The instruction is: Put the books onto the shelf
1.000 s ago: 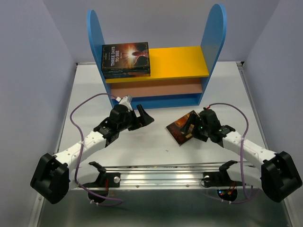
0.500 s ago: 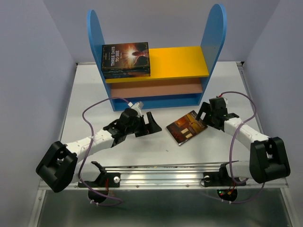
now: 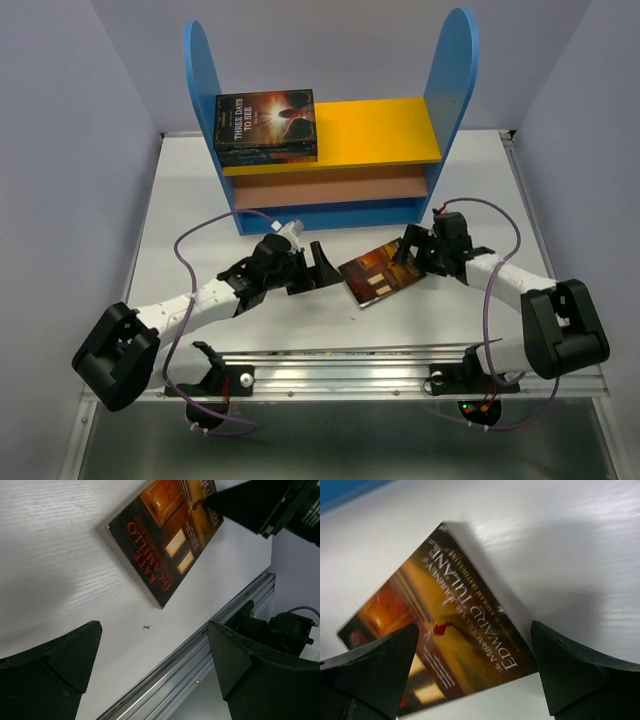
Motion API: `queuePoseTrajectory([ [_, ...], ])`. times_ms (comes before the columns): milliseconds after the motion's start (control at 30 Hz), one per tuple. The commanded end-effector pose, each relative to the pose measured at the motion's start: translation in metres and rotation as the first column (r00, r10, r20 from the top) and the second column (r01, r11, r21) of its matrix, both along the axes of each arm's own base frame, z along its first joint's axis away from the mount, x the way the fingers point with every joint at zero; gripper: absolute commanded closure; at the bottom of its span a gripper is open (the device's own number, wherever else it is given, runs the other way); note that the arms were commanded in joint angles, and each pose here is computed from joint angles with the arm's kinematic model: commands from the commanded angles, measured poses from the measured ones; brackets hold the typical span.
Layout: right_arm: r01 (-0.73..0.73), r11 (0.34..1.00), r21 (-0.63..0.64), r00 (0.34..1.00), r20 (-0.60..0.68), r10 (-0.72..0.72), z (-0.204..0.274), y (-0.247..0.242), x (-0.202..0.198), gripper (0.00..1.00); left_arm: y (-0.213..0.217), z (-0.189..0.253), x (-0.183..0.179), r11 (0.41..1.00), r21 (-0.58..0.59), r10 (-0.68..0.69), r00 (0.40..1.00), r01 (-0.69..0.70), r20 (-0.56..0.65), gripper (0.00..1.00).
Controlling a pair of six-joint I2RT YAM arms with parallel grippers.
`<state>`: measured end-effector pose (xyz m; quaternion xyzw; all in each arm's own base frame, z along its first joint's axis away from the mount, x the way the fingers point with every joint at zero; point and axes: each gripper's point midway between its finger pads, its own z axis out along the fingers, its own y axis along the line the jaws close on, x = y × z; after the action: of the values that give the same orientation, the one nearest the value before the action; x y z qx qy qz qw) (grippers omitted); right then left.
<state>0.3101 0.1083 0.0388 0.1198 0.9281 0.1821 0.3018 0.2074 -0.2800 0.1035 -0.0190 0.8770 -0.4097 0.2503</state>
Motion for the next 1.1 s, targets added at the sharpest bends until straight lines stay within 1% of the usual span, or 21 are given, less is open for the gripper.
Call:
queuePoseTrajectory([
  [0,-0.202,0.965,0.168,0.979,0.01,0.203,0.013,0.074,-0.045,0.0,0.006,0.003,-0.007,1.0,-0.015,0.019,1.0,-0.019,0.003,0.01],
  [33,-0.249,0.949,0.191,0.965,-0.028,0.259,0.009,0.1,-0.068,0.0,0.01,-0.003,-0.01,1.0,0.004,0.026,1.0,-0.026,-0.018,0.01],
  [100,-0.287,0.927,0.242,0.95,-0.056,0.308,0.005,0.125,-0.09,0.0,0.017,-0.005,-0.014,0.998,0.009,0.061,0.997,-0.06,-0.038,0.01],
  [133,-0.312,0.906,0.286,0.937,-0.067,0.343,0.005,0.146,-0.11,0.01,0.022,-0.009,-0.018,0.997,0.022,0.074,0.996,-0.073,-0.057,0.01],
  [167,-0.33,0.893,0.305,0.931,-0.049,0.361,0.01,0.158,-0.114,0.01,0.025,-0.009,-0.02,0.995,0.022,0.094,0.993,-0.093,-0.065,0.01],
  [233,-0.348,0.894,0.283,0.927,-0.04,0.374,0.014,0.172,-0.124,0.01,0.041,-0.013,-0.025,0.985,0.05,0.168,0.981,-0.164,-0.099,0.01],
  [300,-0.348,0.9,0.263,0.931,-0.018,0.365,0.025,0.173,-0.116,0.0,0.054,-0.011,-0.03,0.975,0.063,0.217,0.97,-0.211,-0.108,0.01],
  [333,-0.348,0.913,0.213,0.936,0.036,0.349,0.031,0.169,-0.104,0.0,0.066,-0.02,-0.034,0.96,0.107,0.272,0.953,-0.259,-0.13,0.01],
  [367,-0.338,0.927,0.162,0.94,0.019,0.34,0.028,0.16,-0.103,0.0,0.071,-0.02,-0.035,0.954,0.114,0.291,0.948,-0.277,-0.132,0.01],
  [400,-0.335,0.936,0.109,0.942,0.071,0.328,0.038,0.158,-0.089,0.0,0.08,-0.021,-0.04,0.945,0.13,0.316,0.939,-0.299,-0.138,0.01],
  [500,-0.365,0.93,0.052,0.927,0.111,0.358,0.046,0.161,-0.077,0.0,0.087,-0.026,-0.049,0.929,0.118,0.367,0.909,-0.35,-0.195,0.01],
  [533,-0.372,0.928,0.009,0.916,0.162,0.366,0.056,0.163,-0.064,0.0,0.096,-0.037,-0.055,0.916,0.135,0.399,0.891,-0.377,-0.216,0.01],
  [567,-0.383,0.924,-0.013,0.91,0.166,0.38,0.052,0.168,-0.057,0.0,0.096,-0.04,-0.059,0.904,0.12,0.427,0.865,-0.41,-0.263,0.01],
  [633,-0.448,0.893,-0.044,0.868,0.216,0.446,0.066,0.185,-0.042,0.0,0.102,-0.063,-0.07,0.893,0.146,0.45,0.834,-0.426,-0.319,0.01],
  [700,-0.513,0.857,-0.059,0.829,0.225,0.512,0.061,0.201,-0.035,0.0,0.103,-0.072,-0.074,0.881,0.141,0.471,0.803,-0.452,-0.365,0.01],
  [767,-0.566,0.819,-0.095,0.777,0.27,0.568,0.071,0.215,-0.023,0.0,0.102,-0.074,-0.07,0.873,0.124,0.482,0.798,-0.471,-0.361,0.02],
  [833,-0.597,0.788,-0.15,0.736,0.288,0.613,0.064,0.226,-0.01,0.0,0.106,-0.071,-0.057,0.837,0.111,0.54,0.775,-0.536,-0.33,0.02],
  [900,-0.612,0.774,-0.162,0.721,0.287,0.631,0.061,0.235,0.003,0.0,0.11,-0.07,-0.048,0.808,0.114,0.582,0.752,-0.578,-0.309,0.04],
  [933,-0.631,0.76,-0.156,0.708,0.285,0.647,0.059,0.237,0.006,0.0,0.108,-0.066,-0.042,0.797,0.098,0.594,0.744,-0.596,-0.306,0.08],
  [1000,-0.656,0.742,-0.143,0.688,0.293,0.664,0.061,0.244,0.012,0.0,0.11,-0.069,-0.037,0.773,0.121,0.626,0.717,-0.622,-0.306,0.12],
  [1067,-0.701,0.704,-0.118,0.659,0.27,0.702,0.05,0.253,0.007,0.0,0.109,-0.068,-0.031,0.753,0.121,0.647,0.694,-0.647,-0.316,0.23],
])
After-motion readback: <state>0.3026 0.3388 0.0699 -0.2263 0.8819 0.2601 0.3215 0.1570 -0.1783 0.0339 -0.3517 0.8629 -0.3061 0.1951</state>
